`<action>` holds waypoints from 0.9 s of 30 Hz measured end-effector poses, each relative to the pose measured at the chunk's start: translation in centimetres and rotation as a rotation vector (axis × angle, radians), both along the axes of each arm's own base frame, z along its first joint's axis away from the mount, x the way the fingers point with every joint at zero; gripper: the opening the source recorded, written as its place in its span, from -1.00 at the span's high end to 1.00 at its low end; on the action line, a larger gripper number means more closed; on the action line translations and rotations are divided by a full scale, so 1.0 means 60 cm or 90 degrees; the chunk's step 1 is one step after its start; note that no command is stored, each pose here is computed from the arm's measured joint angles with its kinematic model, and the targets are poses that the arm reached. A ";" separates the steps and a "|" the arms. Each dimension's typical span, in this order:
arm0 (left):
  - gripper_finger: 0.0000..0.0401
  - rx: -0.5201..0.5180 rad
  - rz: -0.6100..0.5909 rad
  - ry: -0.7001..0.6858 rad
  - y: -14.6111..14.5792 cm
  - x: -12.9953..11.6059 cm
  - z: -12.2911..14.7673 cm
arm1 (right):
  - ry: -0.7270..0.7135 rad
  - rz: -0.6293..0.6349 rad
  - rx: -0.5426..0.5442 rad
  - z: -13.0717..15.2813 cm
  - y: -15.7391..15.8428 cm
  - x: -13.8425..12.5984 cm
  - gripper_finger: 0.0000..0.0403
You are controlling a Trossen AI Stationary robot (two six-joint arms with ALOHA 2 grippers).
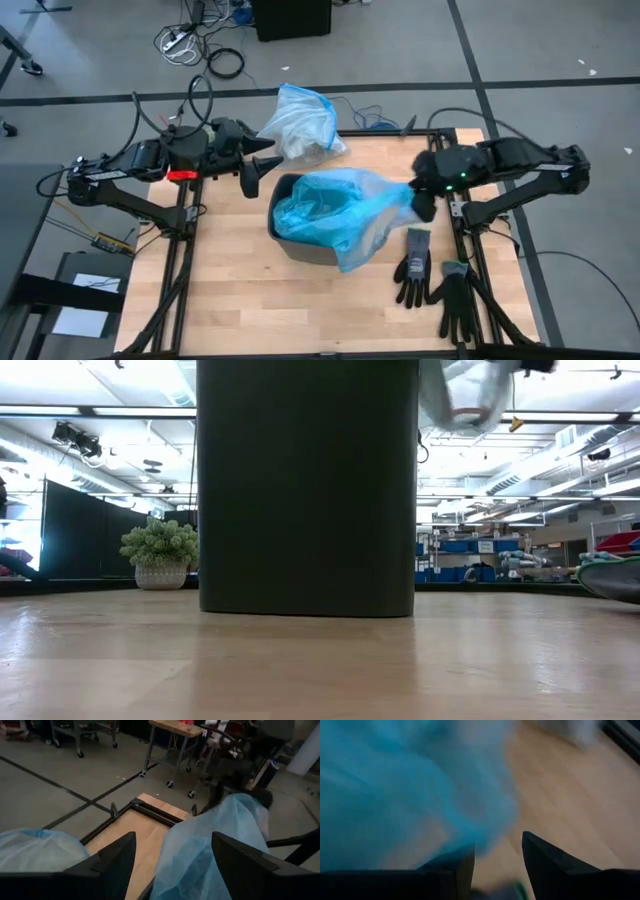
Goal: Place trash/remove bag and relplace
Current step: Insert the new blue trash bag into the trash bin
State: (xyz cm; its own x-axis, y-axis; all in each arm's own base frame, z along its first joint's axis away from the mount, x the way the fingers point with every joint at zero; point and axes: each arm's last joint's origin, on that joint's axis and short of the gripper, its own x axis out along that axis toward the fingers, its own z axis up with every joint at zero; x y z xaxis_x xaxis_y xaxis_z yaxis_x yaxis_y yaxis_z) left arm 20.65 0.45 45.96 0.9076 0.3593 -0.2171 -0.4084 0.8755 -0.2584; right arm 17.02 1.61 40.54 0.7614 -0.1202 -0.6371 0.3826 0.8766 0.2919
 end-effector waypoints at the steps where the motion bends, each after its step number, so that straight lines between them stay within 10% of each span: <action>1: -0.35 -0.009 0.001 -0.004 0.000 0.000 0.000 | -0.036 0.022 -0.002 0.003 0.003 0.015 0.24; 9: -0.35 -0.094 -0.070 -0.016 -0.008 0.010 -0.004 | -0.261 0.111 -0.027 0.029 0.000 0.118 0.33; 27: -0.35 -0.098 -0.107 0.016 -0.016 0.045 -0.022 | -0.415 0.142 -0.004 -0.009 -0.078 0.266 0.85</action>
State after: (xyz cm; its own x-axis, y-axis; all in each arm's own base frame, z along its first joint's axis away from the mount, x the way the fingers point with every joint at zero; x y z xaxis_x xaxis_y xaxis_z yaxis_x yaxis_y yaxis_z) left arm 23.33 -0.51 44.63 0.9456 0.1638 -0.2811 -0.2676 0.8830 -0.3856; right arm 32.97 -3.05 39.98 0.9957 0.0824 -0.0412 -0.0595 0.9165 0.3957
